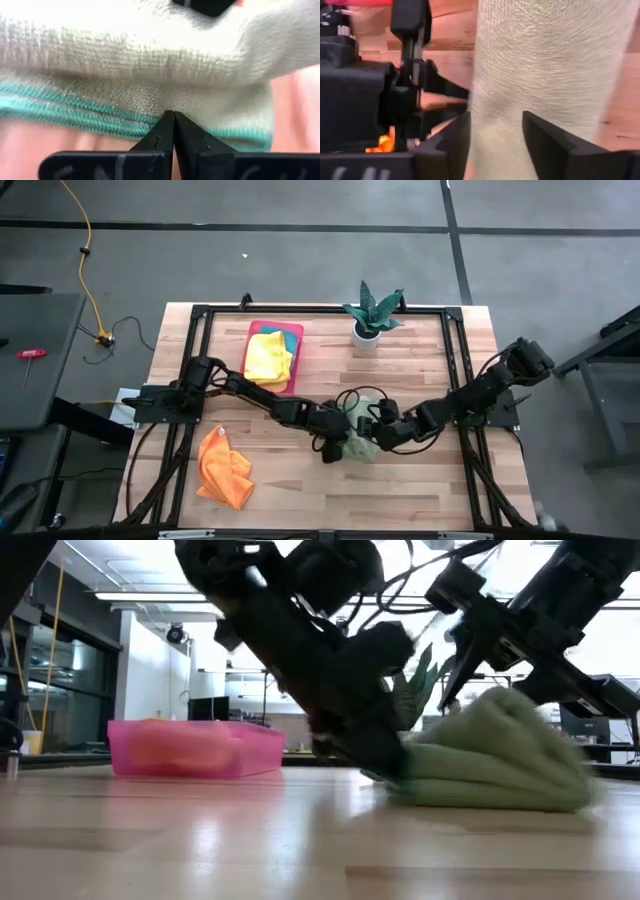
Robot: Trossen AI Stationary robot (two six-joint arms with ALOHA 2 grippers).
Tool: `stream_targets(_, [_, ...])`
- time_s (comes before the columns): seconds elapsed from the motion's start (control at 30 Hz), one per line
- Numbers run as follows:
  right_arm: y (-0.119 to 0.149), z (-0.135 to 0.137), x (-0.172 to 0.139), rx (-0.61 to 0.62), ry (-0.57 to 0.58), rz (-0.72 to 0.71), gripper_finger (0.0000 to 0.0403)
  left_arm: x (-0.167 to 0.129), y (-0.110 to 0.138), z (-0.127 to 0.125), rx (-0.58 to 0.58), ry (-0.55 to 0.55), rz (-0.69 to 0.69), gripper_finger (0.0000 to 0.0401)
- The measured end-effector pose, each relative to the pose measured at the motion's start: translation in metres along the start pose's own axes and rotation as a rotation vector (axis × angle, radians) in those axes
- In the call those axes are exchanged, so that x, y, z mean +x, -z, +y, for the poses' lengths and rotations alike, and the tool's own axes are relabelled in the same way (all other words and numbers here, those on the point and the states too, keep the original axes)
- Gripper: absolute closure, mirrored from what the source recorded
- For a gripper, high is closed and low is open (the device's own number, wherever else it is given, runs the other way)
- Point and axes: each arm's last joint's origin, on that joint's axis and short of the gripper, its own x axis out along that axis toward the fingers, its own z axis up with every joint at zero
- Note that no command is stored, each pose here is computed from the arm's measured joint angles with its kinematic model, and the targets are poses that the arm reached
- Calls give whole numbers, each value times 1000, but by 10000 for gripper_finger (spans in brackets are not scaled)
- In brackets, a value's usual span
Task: Fold microfiber towels
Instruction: Fold the green microfiber towel
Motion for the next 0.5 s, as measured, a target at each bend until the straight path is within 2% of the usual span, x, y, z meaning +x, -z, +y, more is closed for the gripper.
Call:
stream_targets(0.1, [-5,-1,-8,-33,22,-25,204,-15,0,4,107,-73,77,401])
stream_targets(0.2, [-12,-5,-19,-51,71,-51,189,-33,-4,9,182,-150,130,401])
stream_targets(0.3, [-19,-6,-31,-62,81,-83,186,-50,-14,15,181,-160,83,401])
stream_targets(0.37, [-23,-6,-37,-67,82,-101,186,-56,-24,16,144,-144,-5,401])
stream_targets(0.5, [-27,-5,-45,-83,68,-125,185,-57,-16,19,120,-165,57,401])
